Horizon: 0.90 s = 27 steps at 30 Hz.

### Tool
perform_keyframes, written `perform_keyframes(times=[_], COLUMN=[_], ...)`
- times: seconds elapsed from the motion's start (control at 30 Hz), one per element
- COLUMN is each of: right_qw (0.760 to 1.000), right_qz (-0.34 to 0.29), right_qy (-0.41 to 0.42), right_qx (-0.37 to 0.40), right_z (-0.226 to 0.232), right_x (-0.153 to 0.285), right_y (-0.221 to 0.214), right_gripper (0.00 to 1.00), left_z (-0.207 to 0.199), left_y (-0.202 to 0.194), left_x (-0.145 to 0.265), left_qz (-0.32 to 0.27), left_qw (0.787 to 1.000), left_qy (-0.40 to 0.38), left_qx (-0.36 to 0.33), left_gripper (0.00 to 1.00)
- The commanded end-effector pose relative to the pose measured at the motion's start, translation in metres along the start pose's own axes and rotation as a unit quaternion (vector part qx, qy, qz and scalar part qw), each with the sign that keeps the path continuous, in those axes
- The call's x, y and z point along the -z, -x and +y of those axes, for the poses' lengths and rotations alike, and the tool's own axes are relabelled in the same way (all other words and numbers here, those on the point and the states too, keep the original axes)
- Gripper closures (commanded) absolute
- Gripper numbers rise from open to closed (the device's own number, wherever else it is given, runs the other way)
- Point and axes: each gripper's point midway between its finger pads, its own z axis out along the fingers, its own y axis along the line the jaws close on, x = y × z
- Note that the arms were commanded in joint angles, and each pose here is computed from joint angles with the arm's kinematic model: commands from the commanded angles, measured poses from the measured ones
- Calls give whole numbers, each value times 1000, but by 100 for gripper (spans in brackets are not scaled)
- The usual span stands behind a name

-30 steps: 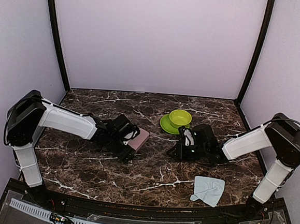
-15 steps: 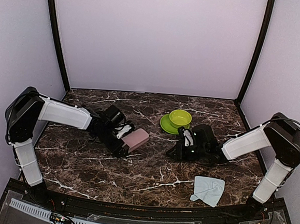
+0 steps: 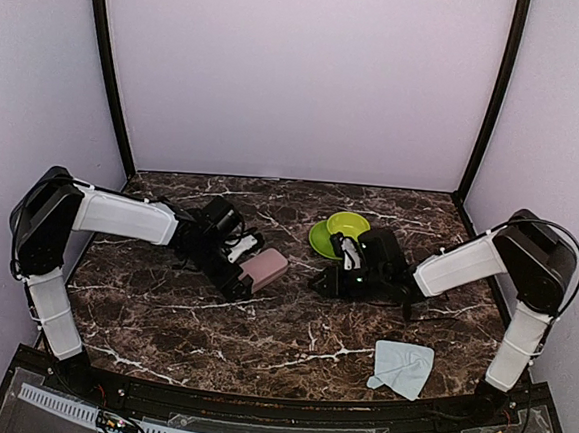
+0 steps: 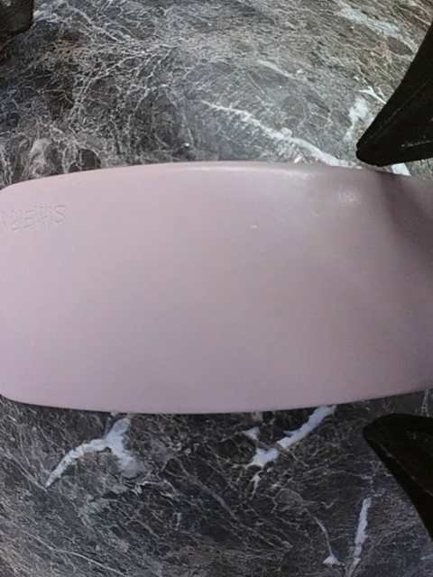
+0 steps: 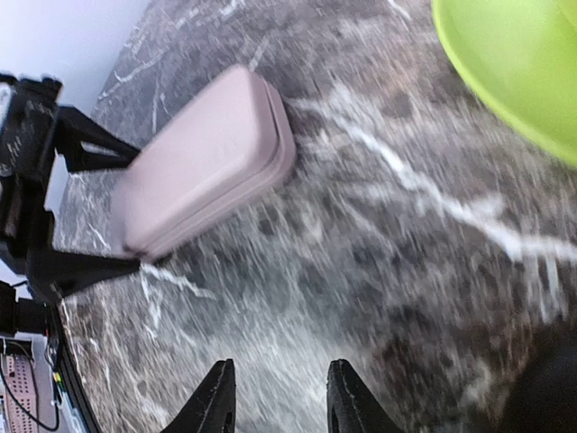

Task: Organize the sunglasses
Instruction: Move the case with sunglasses to the center of the board.

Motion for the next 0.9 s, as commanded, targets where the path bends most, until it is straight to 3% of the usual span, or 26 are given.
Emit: perform_keyframes(times=[0.0, 0.37, 0.67, 0.87], right_qw=[999, 999, 998, 997], right_qz=[-18, -23, -27, -36], right_qy=[20, -7, -37, -50], right_qx=[25, 45, 46, 40], right_z=[17, 25, 14, 9], right_x=[-13, 1, 28, 42], right_y=[30, 46, 40, 36], right_gripper=[64, 61, 61, 61], left_z=[7, 45, 33, 44], left_y=[5, 1, 24, 25], left_x=[18, 11, 3, -11], left_qz=[-11, 13, -18, -8], left_qw=[1000, 993, 998, 997], left_qy=[21, 119, 65, 75], left_qx=[4, 11, -9, -2], left_gripper=[1, 1, 2, 2])
